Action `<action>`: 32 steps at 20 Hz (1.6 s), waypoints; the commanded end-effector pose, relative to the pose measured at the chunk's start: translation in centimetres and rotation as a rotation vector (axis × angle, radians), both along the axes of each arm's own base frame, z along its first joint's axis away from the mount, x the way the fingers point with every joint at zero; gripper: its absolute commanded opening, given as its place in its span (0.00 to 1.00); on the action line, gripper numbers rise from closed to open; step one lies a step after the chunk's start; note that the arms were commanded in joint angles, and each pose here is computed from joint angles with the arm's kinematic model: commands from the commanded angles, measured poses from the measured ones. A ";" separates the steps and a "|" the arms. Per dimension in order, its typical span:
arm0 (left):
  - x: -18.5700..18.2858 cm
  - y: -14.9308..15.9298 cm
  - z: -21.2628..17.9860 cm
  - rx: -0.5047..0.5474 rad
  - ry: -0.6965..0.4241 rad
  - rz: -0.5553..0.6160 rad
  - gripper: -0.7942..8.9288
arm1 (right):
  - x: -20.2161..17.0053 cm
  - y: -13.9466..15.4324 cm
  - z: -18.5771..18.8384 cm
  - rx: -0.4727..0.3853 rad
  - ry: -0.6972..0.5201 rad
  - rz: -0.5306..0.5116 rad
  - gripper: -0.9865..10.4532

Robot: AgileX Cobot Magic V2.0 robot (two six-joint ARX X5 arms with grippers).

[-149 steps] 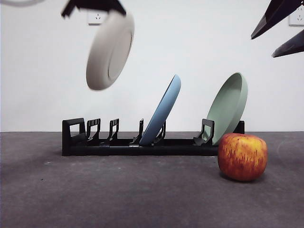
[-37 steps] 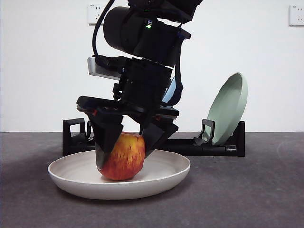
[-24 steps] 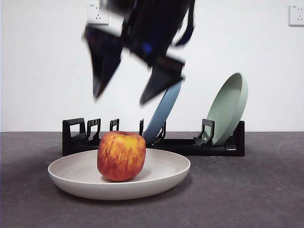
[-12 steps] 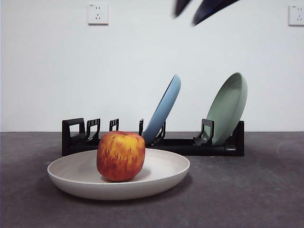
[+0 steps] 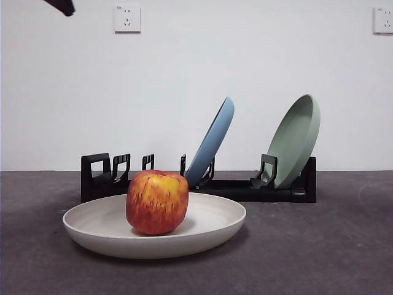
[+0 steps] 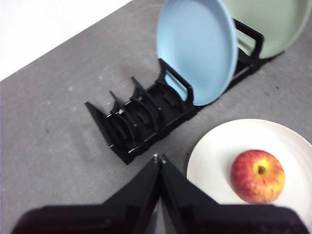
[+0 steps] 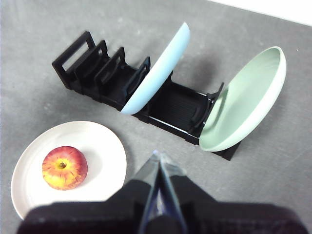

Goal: Take the yellow plate from the plate rack,put the plate on the table,take the apple from the table,put the apple in the plate

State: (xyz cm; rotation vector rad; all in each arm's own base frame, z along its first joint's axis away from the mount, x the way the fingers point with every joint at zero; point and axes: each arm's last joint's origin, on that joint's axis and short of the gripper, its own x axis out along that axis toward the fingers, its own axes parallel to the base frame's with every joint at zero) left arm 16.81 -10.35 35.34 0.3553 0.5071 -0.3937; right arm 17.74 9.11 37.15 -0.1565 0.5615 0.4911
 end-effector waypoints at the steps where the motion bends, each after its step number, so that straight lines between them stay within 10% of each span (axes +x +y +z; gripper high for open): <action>1: -0.1 0.7 -0.2 -0.078 -0.020 0.018 0.07 | -0.5 -0.2 -2.4 0.046 -0.004 -0.022 0.08; 12: -4.4 3.4 -9.6 -0.293 -0.104 0.095 0.07 | -3.9 -1.8 -11.0 0.192 -0.046 -0.104 0.08; 26: -4.6 3.5 -9.9 -0.292 -0.070 0.106 0.08 | -3.9 -1.7 -11.1 0.234 -0.015 -0.131 0.08; 32: -6.1 6.2 -8.1 -0.366 -0.235 0.205 0.08 | -3.9 -1.7 -11.1 0.234 -0.015 -0.131 0.08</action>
